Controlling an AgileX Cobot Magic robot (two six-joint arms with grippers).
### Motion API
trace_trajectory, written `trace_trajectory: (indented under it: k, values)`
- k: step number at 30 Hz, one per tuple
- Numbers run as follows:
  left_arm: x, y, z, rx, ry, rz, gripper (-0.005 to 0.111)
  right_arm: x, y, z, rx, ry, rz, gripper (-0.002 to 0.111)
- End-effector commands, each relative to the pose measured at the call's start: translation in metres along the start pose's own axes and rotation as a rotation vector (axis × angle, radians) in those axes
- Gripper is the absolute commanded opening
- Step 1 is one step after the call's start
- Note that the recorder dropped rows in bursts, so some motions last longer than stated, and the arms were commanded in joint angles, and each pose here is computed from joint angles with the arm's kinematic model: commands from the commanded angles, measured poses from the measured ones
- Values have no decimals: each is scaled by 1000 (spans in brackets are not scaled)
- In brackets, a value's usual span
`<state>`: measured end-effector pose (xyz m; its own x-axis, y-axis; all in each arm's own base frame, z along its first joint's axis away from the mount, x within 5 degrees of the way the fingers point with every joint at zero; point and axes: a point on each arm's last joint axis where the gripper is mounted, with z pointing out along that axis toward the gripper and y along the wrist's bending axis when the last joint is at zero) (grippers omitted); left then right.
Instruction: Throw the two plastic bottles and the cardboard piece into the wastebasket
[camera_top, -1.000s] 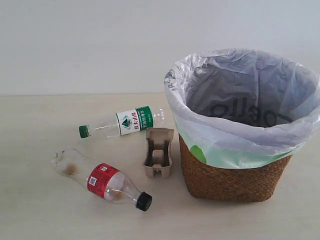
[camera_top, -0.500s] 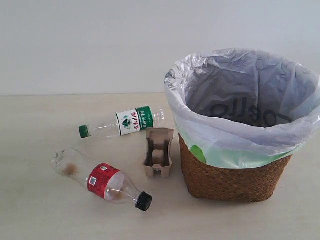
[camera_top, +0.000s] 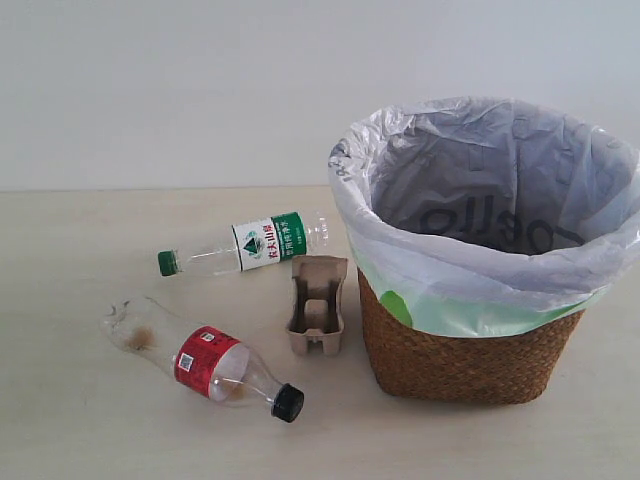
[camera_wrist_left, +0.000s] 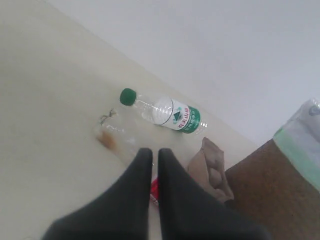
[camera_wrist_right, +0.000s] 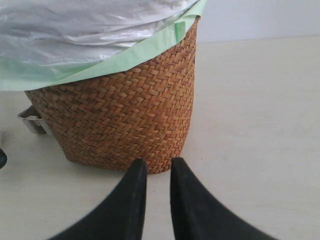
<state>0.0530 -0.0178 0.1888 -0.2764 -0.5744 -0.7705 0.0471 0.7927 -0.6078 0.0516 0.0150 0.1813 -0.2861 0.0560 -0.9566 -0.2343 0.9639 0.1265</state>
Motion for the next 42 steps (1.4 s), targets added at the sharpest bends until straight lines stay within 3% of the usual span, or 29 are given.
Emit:
trace_trajectory:
  k: [1, 5, 9, 12, 16, 21, 24, 30, 34, 38, 42]
  values:
    - [-7, -1, 0, 14, -91, -50, 4, -1, 0, 0, -3, -12, 0, 13]
    - [-15, -3, -1, 55, -173, -190, 4, -1, 0, 0, -3, -12, 0, 13]
    - [-23, -2, -3, 60, -256, -215, 4, -1, 0, 0, -3, -12, 0, 13]
    - [-19, -4, -3, 61, -199, -180, 4, -1, 0, 0, -3, -12, 0, 13]
    - [-25, -23, -10, 113, -118, 57, 4, -1, 0, 0, -2, -8, 0, 13]
    - [-32, -45, -3, 199, 41, 195, 4, -1, 0, 0, -2, -8, 0, 13]
    - [-47, -65, 6, 236, 180, 267, 4, -1, 0, 0, -2, -8, 0, 13]
    - [-93, -95, 37, 215, 509, 601, 4, -1, 0, 0, -2, -10, 0, 13]
    - [-117, -101, 61, 235, 722, 886, 4, -1, 0, 0, -2, -10, 0, 13]
    - [-122, -99, 90, 360, 820, 1092, 4, -1, 0, 0, -2, -10, 0, 13]
    - [-119, -83, 120, 418, 864, 1316, 4, -1, 0, 0, -3, -12, 0, 13]
